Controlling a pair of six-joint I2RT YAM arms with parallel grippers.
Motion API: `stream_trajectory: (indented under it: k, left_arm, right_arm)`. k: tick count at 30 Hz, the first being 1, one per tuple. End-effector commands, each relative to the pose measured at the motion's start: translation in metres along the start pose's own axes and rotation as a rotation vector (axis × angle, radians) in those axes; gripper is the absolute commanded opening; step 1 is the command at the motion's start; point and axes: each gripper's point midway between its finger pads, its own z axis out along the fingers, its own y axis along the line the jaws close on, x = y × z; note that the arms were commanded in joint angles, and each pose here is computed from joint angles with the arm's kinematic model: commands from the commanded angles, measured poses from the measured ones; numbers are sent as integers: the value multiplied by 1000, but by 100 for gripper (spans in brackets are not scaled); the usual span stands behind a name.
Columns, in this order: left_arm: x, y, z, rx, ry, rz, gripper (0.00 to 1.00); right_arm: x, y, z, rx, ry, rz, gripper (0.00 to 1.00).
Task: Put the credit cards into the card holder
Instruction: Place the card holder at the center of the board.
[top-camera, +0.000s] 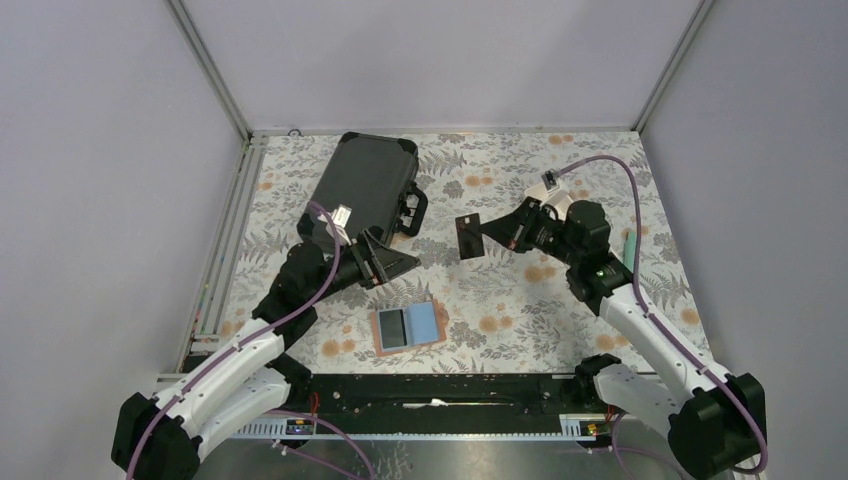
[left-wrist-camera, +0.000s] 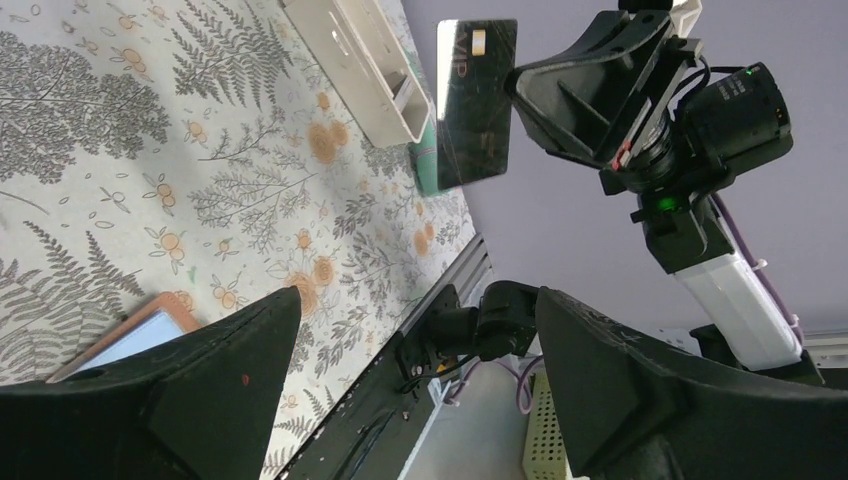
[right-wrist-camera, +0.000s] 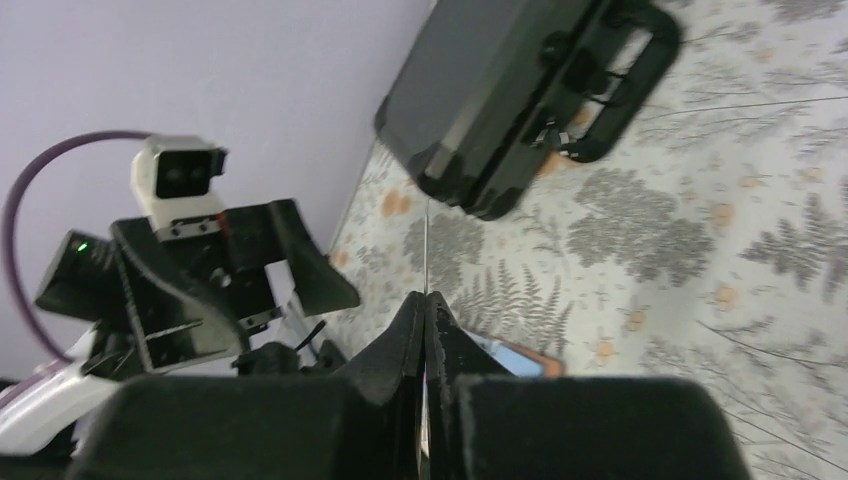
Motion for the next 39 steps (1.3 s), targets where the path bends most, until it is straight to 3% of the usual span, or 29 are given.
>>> stream_trajectory:
  k: [1, 11, 24, 29, 32, 36, 39]
  left_arm:
    - [-10, -31, -2, 133, -42, 5, 91]
    - [-11, -49, 3, 245, -41, -53, 87]
    - [-7, -61, 0, 325, -35, -70, 31]
    - [-8, -60, 0, 321, -40, -76, 2]
    - [-7, -57, 1, 313, -42, -82, 0]
    - [-5, -50, 1, 292, -42, -93, 0]
    - [-1, -41, 1, 251, -35, -100, 0]
  right_arm:
    - [-2, 54, 4, -187, -8, -19, 0]
    - [22, 107, 10, -339, 44, 7, 0]
    - [37, 125, 19, -392, 92, 11, 0]
    - [41, 122, 20, -376, 105, 2, 0]
    - [43, 118, 20, -350, 113, -18, 0]
    - [45, 106, 17, -288, 117, -50, 22]
    - [43, 95, 13, -224, 92, -80, 46]
